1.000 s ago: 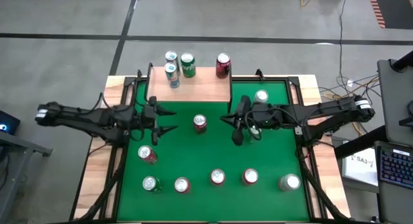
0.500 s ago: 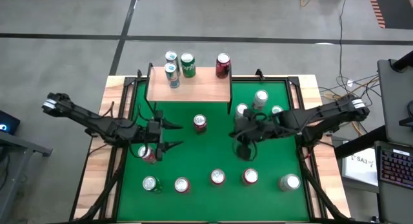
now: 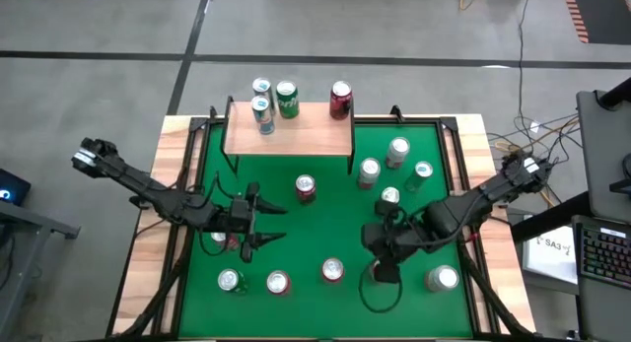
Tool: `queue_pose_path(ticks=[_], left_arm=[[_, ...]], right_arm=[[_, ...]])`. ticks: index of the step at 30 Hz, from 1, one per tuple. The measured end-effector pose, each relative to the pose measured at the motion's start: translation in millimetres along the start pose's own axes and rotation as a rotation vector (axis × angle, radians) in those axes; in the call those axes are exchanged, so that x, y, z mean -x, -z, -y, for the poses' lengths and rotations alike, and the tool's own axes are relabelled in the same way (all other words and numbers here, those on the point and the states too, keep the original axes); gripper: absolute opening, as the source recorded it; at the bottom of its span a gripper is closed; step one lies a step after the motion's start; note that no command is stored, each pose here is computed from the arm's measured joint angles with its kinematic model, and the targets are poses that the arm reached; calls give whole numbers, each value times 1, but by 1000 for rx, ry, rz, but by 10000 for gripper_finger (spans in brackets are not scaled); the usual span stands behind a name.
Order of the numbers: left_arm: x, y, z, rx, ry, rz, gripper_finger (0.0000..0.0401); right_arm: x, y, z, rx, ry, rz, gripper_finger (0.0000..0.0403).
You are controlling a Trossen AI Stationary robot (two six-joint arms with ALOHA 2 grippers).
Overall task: Place canned beverage on shelf
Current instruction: Put the white and red can on the shelf
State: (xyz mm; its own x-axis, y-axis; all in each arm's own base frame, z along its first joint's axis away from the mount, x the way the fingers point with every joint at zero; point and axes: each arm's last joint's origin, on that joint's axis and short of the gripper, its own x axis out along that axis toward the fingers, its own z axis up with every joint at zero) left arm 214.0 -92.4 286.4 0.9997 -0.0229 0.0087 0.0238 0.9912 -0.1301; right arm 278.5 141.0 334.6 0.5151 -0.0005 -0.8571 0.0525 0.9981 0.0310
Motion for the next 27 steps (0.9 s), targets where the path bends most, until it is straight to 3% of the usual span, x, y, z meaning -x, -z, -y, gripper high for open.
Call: queue_pose_path(ticks=[3,10,18,27], left_arm=[[0,2,4,18,14,-9,251],[0,6,8,23,15,-22,251],[0,6,8,-1,7,-24,252],[1,6,8,-67,7,-24,252]], right_arm=[[-1,3,-5,-43,-28,-67,9],[-10,14,-7,-281,-62,-296,9],[-14,31,-7,-606,-9,-635,9],[5,50,-13,-667,77,-697,9]])
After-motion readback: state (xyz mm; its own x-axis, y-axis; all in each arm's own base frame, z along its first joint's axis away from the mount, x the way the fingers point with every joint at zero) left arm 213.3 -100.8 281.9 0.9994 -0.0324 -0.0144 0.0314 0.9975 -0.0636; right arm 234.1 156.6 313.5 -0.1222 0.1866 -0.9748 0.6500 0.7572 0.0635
